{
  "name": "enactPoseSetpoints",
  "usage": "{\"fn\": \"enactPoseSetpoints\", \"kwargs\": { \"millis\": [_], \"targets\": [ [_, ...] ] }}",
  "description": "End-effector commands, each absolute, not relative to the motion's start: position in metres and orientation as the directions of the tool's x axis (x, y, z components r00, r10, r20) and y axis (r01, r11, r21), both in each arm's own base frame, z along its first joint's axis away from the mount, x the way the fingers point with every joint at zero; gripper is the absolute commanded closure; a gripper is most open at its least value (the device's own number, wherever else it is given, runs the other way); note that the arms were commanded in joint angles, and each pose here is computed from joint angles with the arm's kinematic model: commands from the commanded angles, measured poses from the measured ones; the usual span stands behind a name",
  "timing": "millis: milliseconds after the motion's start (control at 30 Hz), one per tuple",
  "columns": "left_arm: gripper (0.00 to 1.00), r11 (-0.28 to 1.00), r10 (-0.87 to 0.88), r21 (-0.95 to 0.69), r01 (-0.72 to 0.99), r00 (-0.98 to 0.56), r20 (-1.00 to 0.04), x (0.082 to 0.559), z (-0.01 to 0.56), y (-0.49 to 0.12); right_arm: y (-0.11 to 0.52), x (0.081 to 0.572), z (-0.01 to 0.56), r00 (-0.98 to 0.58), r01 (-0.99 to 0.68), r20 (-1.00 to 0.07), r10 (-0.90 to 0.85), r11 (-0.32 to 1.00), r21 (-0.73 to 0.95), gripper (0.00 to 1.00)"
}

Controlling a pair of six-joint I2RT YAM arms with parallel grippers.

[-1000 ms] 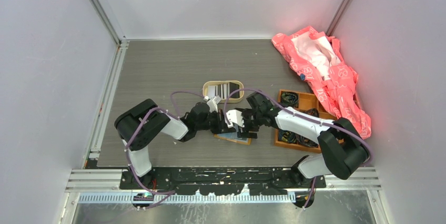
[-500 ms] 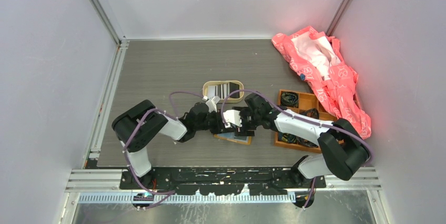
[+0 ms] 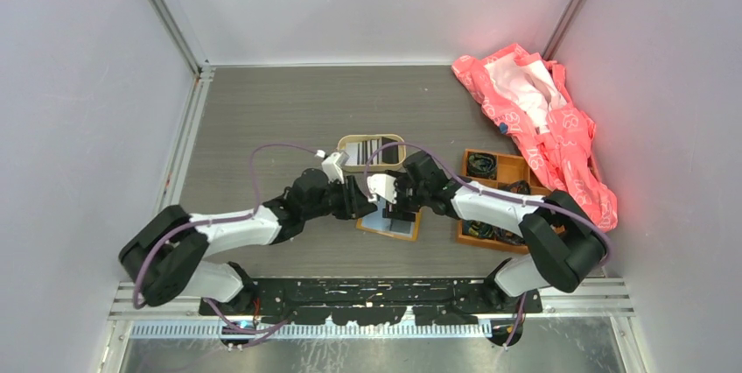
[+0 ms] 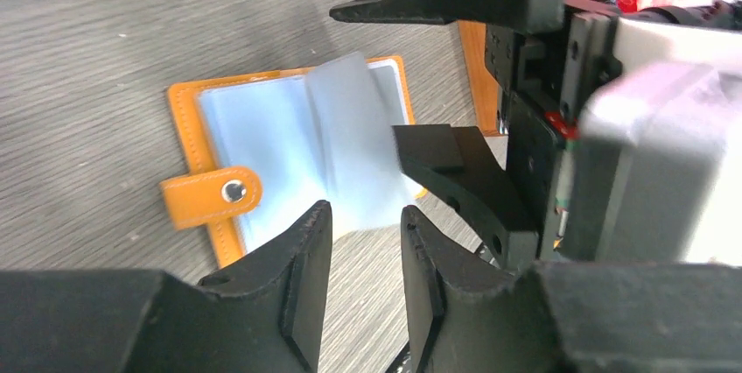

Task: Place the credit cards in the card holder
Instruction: Turn over the card slot in the card holder.

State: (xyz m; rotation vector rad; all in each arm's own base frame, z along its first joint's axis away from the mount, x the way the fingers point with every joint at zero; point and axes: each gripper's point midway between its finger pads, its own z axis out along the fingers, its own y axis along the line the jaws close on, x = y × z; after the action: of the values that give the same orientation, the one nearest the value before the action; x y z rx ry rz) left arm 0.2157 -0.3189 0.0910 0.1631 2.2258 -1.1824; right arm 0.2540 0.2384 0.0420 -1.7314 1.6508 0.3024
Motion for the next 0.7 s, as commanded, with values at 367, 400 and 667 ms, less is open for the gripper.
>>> {"fn": "enactPoseSetpoints", "kwargs": {
  "millis": [367, 400, 667],
  "targets": [
    [0.18, 0.676, -0.259, -0.531, 0.51, -0.51, -0.82, 0.2, 0.197, -0.232, 0.297, 0.266, 0.056, -0.05, -0.958, -0.689, -0.723, 0.23, -0.171, 0.29],
    [0.1, 0.686, -0.284, -0.533, 0.496, -0.491, -0.823, 0.2, 0.204, -0.225, 0.302, 0.27, 0.059, -0.065, -0.957, -0.695, -0.717, 0.242, -0.16, 0.3],
    [0.1, 0.649, -0.314, -0.522, 0.553, -0.43, -0.846, 0.176, 0.244, -0.204, 0.3, 0.258, 0.107, -0.214, -0.968, -0.741, -0.636, 0.238, 0.076, 0.27]
  ]
}}
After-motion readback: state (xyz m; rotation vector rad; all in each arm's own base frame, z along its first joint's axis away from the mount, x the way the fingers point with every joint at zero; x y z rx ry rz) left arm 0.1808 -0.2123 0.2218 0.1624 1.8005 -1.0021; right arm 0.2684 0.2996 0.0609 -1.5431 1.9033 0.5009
